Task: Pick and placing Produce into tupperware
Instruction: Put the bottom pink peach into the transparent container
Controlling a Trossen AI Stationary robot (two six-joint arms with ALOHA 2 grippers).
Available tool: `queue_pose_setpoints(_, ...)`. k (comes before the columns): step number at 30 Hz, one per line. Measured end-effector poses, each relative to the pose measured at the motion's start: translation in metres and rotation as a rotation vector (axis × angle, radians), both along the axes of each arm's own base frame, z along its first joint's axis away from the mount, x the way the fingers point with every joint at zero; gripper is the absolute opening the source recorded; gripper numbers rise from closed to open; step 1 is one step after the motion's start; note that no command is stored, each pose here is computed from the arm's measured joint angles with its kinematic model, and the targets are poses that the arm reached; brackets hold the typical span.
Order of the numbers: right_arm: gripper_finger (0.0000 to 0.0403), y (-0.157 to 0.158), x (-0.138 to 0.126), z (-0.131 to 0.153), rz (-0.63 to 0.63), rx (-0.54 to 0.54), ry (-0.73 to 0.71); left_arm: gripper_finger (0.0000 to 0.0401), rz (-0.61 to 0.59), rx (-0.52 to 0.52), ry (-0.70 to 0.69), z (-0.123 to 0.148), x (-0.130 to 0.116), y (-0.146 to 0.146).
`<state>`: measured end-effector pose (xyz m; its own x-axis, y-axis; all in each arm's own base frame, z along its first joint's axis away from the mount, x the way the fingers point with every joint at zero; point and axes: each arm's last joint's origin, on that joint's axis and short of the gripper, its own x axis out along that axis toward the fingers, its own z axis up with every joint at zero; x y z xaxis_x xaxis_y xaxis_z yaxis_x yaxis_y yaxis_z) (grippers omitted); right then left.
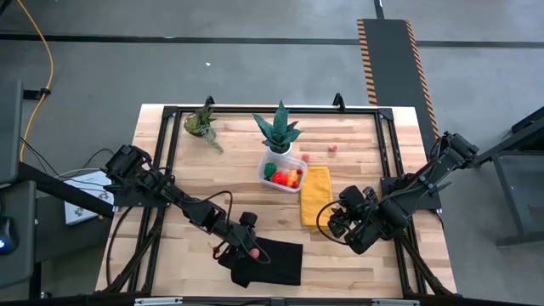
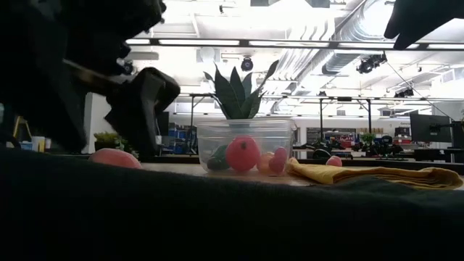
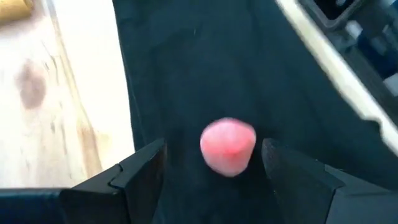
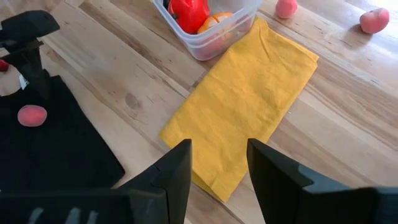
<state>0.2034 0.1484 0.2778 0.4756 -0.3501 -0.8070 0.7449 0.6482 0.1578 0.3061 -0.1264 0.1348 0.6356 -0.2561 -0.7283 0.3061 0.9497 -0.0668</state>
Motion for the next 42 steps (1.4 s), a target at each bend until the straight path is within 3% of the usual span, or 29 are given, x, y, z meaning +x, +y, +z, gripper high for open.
queue_pose_setpoints(21, 0.0146, -0.001, 0.000, 0.000, -0.004, -0.005, 0.001, 0.0252, -0.058, -0.032, 0.034, -0.017, 0.011, -0.007)
queue_pose_setpoints(42, 0.0146, -0.002, -0.001, 0.000, -0.024, -0.017, 0.002, 0.0150, -0.086, -0.035, 0.081, -0.020, 0.013, -0.009)
